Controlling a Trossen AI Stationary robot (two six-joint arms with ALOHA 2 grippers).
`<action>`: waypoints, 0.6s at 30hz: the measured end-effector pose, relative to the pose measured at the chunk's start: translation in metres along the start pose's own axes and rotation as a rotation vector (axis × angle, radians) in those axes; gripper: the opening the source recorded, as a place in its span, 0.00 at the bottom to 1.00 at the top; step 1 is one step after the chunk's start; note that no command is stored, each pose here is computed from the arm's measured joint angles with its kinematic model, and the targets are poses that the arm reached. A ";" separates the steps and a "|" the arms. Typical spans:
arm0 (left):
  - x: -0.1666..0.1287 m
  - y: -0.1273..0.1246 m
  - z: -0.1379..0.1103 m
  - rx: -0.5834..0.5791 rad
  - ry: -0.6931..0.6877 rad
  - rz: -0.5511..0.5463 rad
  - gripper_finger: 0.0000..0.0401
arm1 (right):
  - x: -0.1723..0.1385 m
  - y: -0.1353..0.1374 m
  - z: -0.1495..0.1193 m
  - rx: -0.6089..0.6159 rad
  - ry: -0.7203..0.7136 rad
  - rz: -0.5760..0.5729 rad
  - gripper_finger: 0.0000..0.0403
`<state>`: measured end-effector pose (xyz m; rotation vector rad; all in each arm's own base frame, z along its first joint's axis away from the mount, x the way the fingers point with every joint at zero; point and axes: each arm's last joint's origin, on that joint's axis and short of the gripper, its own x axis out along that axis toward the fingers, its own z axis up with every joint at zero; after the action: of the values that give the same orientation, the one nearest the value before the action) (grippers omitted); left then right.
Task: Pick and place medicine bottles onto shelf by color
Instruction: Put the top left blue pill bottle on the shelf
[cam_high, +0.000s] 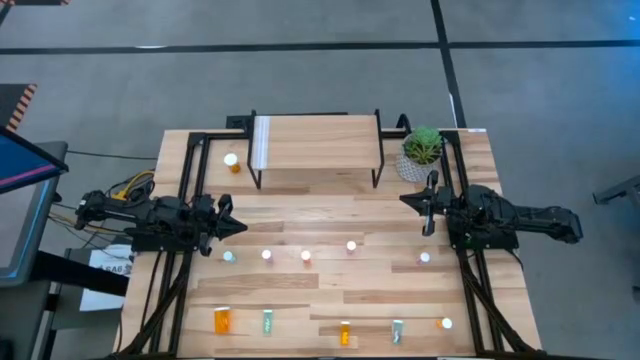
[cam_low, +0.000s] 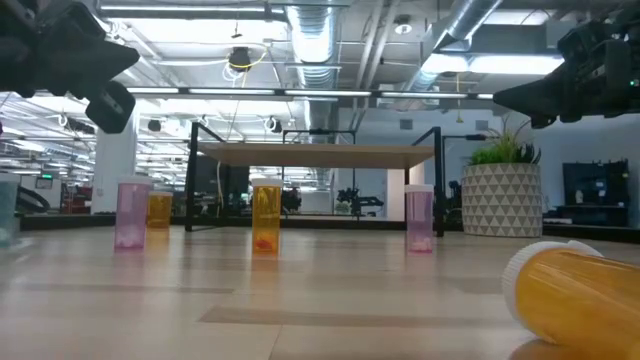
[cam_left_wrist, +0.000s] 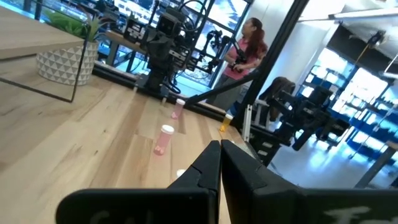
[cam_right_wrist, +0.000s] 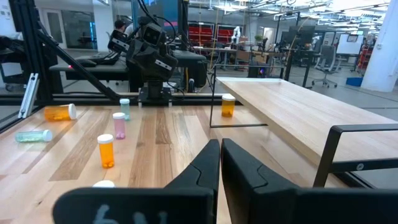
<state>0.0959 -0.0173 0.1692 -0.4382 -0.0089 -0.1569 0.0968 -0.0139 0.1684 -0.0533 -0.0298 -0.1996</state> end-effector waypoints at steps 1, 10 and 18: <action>0.000 0.000 0.000 -0.017 -0.003 -0.001 0.00 | 0.000 0.000 0.000 0.000 0.000 0.000 0.10; 0.000 0.001 0.001 -0.028 -0.024 0.041 0.00 | 0.000 0.000 0.000 0.000 0.000 0.000 0.10; -0.001 0.003 0.005 -0.018 -0.096 0.140 0.00 | 0.000 0.000 0.000 0.000 0.000 0.000 0.10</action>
<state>0.0960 -0.0123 0.1723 -0.4625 -0.0713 0.0023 0.0968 -0.0139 0.1685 -0.0530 -0.0301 -0.1996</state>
